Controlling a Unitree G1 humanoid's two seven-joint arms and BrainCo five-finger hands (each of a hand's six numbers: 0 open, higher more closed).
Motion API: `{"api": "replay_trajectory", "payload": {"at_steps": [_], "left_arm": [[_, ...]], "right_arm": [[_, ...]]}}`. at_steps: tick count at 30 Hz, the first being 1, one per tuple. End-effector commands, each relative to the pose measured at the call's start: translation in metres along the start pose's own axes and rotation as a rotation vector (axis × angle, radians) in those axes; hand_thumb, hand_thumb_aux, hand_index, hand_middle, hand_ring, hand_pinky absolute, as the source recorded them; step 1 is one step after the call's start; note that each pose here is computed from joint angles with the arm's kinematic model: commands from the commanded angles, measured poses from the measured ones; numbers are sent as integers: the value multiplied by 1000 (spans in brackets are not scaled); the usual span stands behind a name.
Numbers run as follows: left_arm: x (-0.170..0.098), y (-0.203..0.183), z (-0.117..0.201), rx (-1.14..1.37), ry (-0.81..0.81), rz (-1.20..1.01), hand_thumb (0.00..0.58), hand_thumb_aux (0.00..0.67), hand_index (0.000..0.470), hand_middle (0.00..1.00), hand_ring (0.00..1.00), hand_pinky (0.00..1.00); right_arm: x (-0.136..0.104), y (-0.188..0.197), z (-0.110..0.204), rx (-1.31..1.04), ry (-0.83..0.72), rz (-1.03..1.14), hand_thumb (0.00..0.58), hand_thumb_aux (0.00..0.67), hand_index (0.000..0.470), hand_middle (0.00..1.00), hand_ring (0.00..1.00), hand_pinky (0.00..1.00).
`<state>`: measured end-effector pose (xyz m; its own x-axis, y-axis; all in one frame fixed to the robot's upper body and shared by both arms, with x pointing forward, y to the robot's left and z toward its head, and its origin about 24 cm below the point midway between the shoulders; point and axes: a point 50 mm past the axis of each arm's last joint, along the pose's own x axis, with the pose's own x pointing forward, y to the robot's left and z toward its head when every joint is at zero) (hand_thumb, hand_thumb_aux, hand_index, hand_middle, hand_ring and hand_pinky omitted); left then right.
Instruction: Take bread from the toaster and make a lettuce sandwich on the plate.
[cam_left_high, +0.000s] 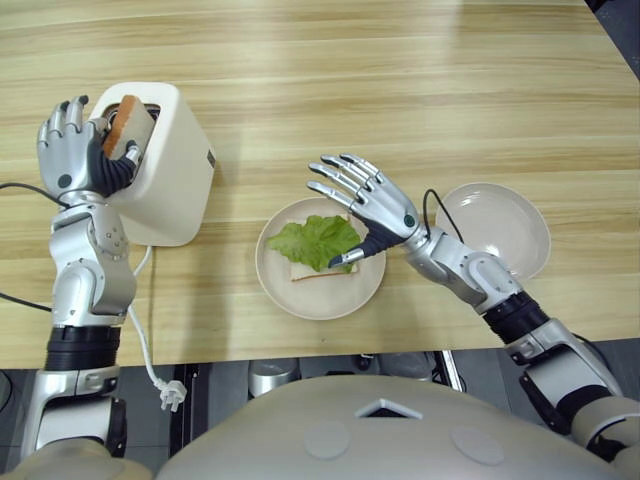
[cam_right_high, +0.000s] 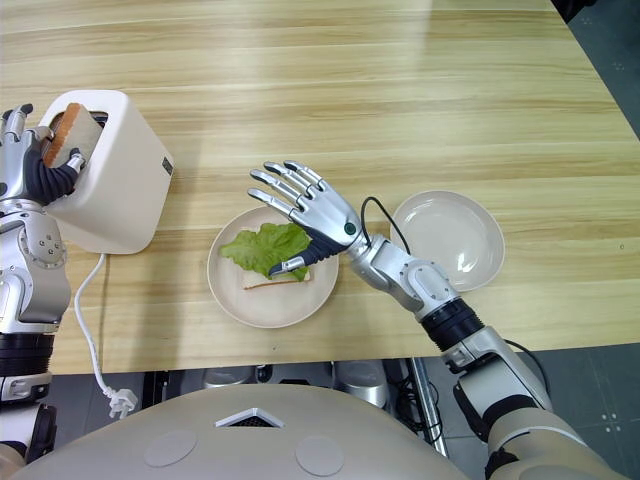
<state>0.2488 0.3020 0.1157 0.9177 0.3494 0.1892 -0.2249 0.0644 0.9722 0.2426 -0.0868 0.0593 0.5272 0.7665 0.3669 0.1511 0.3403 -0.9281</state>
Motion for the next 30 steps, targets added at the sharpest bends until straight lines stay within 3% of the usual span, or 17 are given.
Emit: {"api": "replay_trajectory", "payload": {"at_steps": [1,5,6,14,18,23,30], "left_arm": [[-2,-5,-3,-7,17,-23,580,670,460,0,0,0],[2,17,3,-31,-7,115,580,670,460,0,0,0],[2,23,4,-38,-18,146,580,670,460,1000,1000,1000],[-7,84,33,-110,-190,433,580,670,460,1000,1000,1000],[-16,103,54,-216,-326,457,580,670,460,1000,1000,1000],[-21,103,86,-552,-539,214,580,670,460,1000,1000,1000],[-21,28,117,-856,-700,-487,580,670,460,1000,1000,1000]], "right_arm": [[-1,3,-2,3,21,11,0,0,0,0,0,0],[-1,2,-5,1,35,3,0,0,0,0,0,0],[-1,1,-7,-2,42,-3,0,0,0,0,0,0],[0,-21,-36,-53,139,-86,0,0,0,0,0,0],[-3,-42,-58,-76,221,-165,0,0,0,0,0,0],[-11,-57,-70,-56,287,-226,0,0,0,0,0,0],[-24,-71,-91,-63,380,-264,0,0,0,0,0,0]]}}
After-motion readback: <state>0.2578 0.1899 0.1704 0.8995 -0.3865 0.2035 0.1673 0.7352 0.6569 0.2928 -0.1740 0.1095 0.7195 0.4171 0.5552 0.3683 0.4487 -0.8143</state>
